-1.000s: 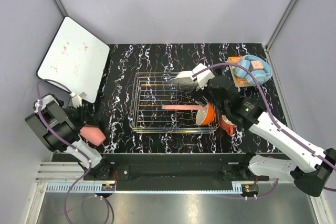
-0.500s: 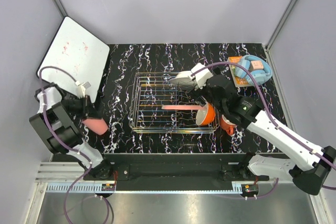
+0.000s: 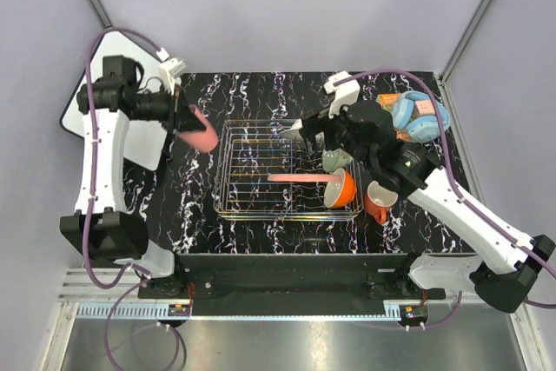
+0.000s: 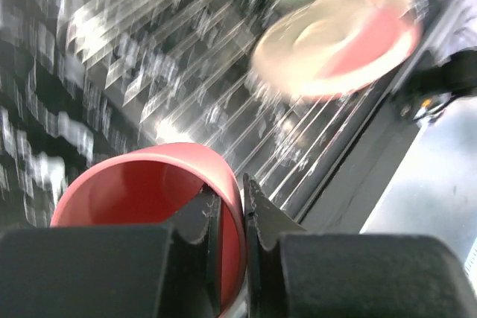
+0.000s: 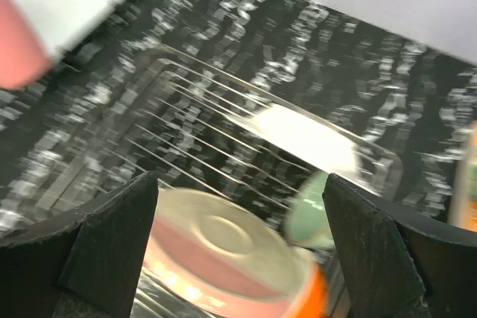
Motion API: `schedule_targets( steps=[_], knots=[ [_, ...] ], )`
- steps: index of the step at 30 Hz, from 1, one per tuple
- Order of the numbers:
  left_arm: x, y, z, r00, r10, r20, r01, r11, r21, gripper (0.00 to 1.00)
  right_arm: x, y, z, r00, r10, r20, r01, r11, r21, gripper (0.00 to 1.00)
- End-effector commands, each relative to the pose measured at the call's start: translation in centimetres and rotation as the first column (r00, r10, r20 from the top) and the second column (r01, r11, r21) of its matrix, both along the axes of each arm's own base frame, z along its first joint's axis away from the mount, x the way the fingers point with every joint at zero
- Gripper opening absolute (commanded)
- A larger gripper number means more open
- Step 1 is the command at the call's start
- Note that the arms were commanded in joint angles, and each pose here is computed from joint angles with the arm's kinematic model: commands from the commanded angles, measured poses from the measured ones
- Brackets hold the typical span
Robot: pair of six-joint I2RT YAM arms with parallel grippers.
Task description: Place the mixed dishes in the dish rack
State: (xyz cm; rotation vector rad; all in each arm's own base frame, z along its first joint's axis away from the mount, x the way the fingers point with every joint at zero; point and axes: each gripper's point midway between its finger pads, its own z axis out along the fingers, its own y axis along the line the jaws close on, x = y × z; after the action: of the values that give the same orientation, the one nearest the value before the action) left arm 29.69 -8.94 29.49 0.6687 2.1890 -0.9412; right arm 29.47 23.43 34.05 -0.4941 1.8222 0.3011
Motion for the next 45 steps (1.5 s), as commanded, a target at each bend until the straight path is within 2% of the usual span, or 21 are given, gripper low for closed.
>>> schedule_targets(
  steps=[1, 2, 3, 4, 5, 6, 7, 8, 9, 10, 12, 13, 14, 17, 21, 22, 24, 25, 30, 35, 45],
  knots=[
    [-0.1, -5.3, 8.6, 0.992, -0.079, 0.096, 0.101, 0.963, -0.250, 0.00, -1.0, 4.2, 3.8, 0.993, 0.108, -0.054, -0.074, 0.899, 0.432, 1.00],
    [0.6, -6.3, 10.2, 0.977, -0.110, 0.183, 0.159, 0.948, -0.276, 0.00, -0.9, 4.6, 5.0, 0.989, 0.138, -0.042, -0.099, 0.861, 0.498, 1.00],
    [0.1, -7.1, 11.7, 0.965, -0.150, 0.215, 0.216, 0.919, -0.328, 0.00, -0.7, 5.0, 5.4, 0.987, 0.149, -0.061, -0.092, 0.833, 0.545, 1.00],
    [0.0, -7.8, 11.5, 0.988, -0.137, 0.077, 0.157, 0.893, -0.421, 0.00, -0.4, 5.2, 5.5, 0.981, 0.150, -0.124, -0.039, 0.773, 0.633, 1.00],
    [0.5, -8.2, 14.8, 0.940, -0.141, 0.310, 0.265, 0.876, -0.404, 0.00, -1.1, 6.3, 6.6, 0.962, 0.249, -0.113, -0.102, 0.711, 0.696, 1.00],
    [0.6, -8.3, 15.8, 0.925, -0.126, 0.359, 0.282, 0.861, -0.424, 0.00, -0.4, 6.3, 6.6, 0.955, 0.264, -0.136, -0.080, 0.670, 0.738, 1.00],
    [0.6, -8.7, 14.4, 0.981, -0.099, 0.166, 0.176, 0.814, -0.553, 0.00, -0.5, 6.8, 5.8, 0.929, 0.304, -0.210, -0.018, 0.603, 0.797, 1.00],
    [-0.5, -8.7, 18.0, 0.888, -0.082, 0.452, 0.335, 0.788, -0.516, 0.00, -0.9, 7.5, 7.7, 0.915, 0.376, -0.144, -0.079, 0.519, 0.851, 1.00],
    [-0.3, -8.7, 18.5, 0.892, -0.054, 0.448, 0.327, 0.762, -0.559, 0.00, -0.4, 7.6, 7.5, 0.904, 0.397, -0.156, -0.057, 0.475, 0.878, 1.00],
    [-0.9, -9.4, 19.2, 0.921, -0.079, 0.381, 0.317, 0.720, -0.617, 0.00, -0.4, 7.8, 8.0, 0.888, 0.438, -0.141, -0.047, 0.391, 0.919, 1.00],
    [-0.4, -9.4, 20.1, 0.900, -0.076, 0.428, 0.363, 0.673, -0.644, 0.00, -0.1, 8.1, 7.8, 0.872, 0.468, -0.143, -0.031, 0.344, 0.938, 1.00],
    [-0.8, -9.4, 20.4, 0.925, -0.096, 0.369, 0.343, 0.632, -0.695, 0.00, -0.3, 8.3, 8.3, 0.860, 0.495, -0.121, -0.042, 0.306, 0.951, 1.00],
    [-1.5, -9.3, 21.2, 0.901, -0.089, 0.425, 0.389, 0.598, -0.700, 0.00, -0.3, 8.5, 8.5, 0.855, 0.506, -0.114, -0.048, 0.296, 0.954, 1.00],
    [-1.4, -9.1, 21.4, 0.917, -0.113, 0.382, 0.381, 0.527, -0.760, 0.00, 0.0, 9.1, 8.6, 0.835, 0.540, -0.102, -0.048, 0.257, 0.965, 1.00],
    [-1.4, -9.4, 20.9, 0.929, -0.144, 0.341, 0.366, 0.499, -0.786, 0.00, 0.7, 9.3, 9.2, 0.830, 0.556, -0.043, -0.064, 0.171, 0.983, 1.00],
    [-1.3, -9.5, 20.3, 0.937, -0.152, 0.315, 0.348, 0.494, -0.797, 0.00, 0.5, 9.0, 10.1, 0.827, 0.563, 0.000, -0.081, 0.119, 0.990, 1.00],
    [-1.4, -9.7, 19.7, 0.939, -0.159, 0.305, 0.344, 0.488, -0.802, 0.00, 1.0, 9.2, 10.0, 0.822, 0.569, 0.015, -0.074, 0.081, 0.994, 1.00],
    [-1.4, -9.8, 19.1, 0.943, -0.162, 0.291, 0.333, 0.487, -0.807, 0.00, 0.8, 9.0, 10.8, 0.816, 0.575, 0.050, -0.084, 0.032, 0.996, 1.00],
    [-1.5, -10.5, 17.7, 0.944, -0.182, 0.274, 0.329, 0.492, -0.806, 0.00, 1.6, 9.6, 10.8, 0.804, 0.593, 0.051, -0.067, 0.005, 0.998, 1.00],
    [-1.3, -10.8, 17.4, 0.944, -0.187, 0.272, 0.330, 0.494, -0.804, 0.00, 1.9, 10.2, 10.4, 0.798, 0.603, 0.024, -0.060, 0.039, 0.997, 1.00],
    [-0.9, -12.3, 15.6, 0.945, -0.213, 0.248, 0.325, 0.510, -0.797, 0.00, 2.2, 10.8, 10.0, 0.787, 0.617, 0.018, -0.064, 0.053, 0.996, 1.00]
  ],
)
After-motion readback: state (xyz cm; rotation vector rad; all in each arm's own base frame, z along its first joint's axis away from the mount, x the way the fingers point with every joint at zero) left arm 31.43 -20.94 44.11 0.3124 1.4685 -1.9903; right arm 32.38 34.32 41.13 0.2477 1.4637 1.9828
